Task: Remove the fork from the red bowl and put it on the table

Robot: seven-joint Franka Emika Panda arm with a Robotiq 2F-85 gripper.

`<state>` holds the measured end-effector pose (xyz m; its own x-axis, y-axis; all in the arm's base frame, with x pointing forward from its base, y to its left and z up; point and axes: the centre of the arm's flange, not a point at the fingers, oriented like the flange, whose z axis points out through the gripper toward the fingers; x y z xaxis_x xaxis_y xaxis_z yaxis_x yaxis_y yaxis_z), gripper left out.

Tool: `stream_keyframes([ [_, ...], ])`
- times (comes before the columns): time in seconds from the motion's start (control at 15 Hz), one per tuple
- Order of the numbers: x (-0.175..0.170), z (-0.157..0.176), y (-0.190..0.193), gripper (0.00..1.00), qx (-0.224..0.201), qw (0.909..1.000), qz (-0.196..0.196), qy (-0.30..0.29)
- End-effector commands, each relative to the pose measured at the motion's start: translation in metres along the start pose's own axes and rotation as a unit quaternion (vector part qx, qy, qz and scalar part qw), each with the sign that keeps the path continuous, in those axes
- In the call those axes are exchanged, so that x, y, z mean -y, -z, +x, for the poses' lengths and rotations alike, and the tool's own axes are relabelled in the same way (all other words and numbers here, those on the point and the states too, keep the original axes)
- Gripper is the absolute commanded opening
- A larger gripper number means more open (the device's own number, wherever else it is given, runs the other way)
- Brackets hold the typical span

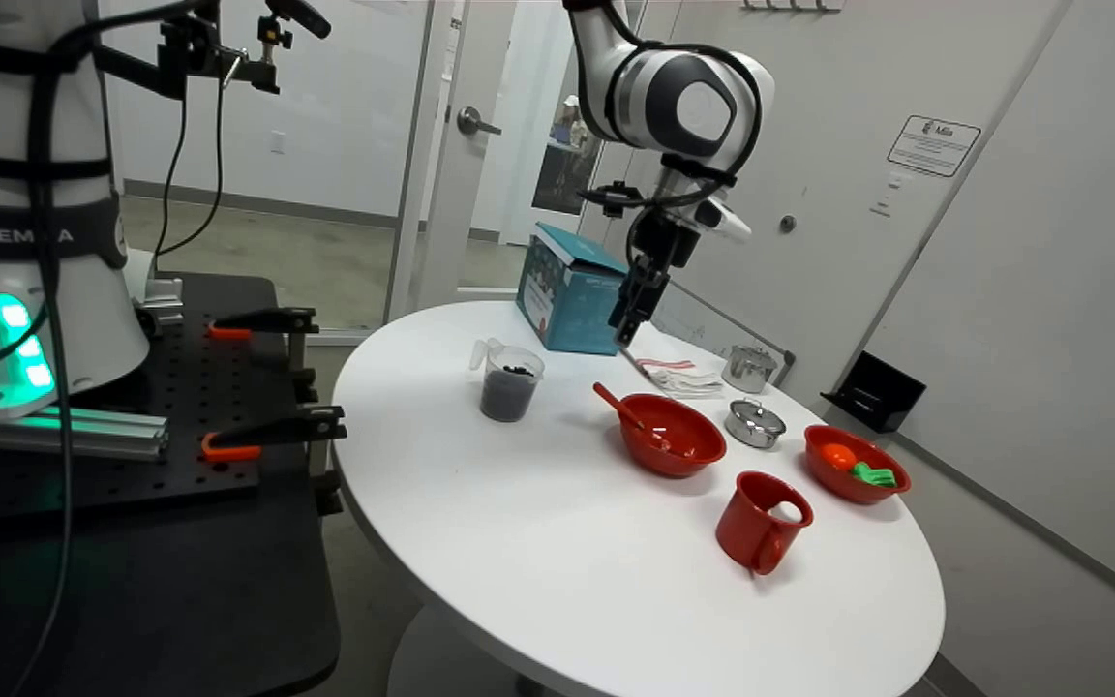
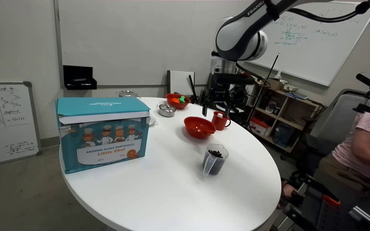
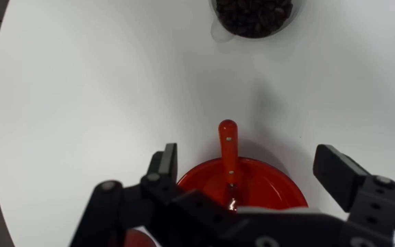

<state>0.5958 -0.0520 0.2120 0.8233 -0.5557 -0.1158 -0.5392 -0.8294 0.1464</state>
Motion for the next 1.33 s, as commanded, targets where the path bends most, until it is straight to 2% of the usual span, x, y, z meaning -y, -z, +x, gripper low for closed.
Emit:
stream_keyframes([
  [0.0, 0.005, 0.039, -0.018, 1.00, 0.035, 0.9993, -0.012, 0.010],
  [0.53, 0.019, 0.082, -0.057, 1.00, 0.086, 0.9948, -0.020, 0.050],
  [0.93, 0.012, 0.075, -0.099, 1.00, 0.146, 0.9869, -0.013, 0.068],
  [1.0, 0.010, 0.073, -0.104, 0.75, 0.155, 0.9856, -0.013, 0.066],
  [1.07, 0.008, 0.071, -0.108, 0.74, 0.162, 0.9846, -0.012, 0.065],
  [1.27, 0.005, 0.067, -0.116, 0.52, 0.179, 0.9819, -0.018, 0.058],
])
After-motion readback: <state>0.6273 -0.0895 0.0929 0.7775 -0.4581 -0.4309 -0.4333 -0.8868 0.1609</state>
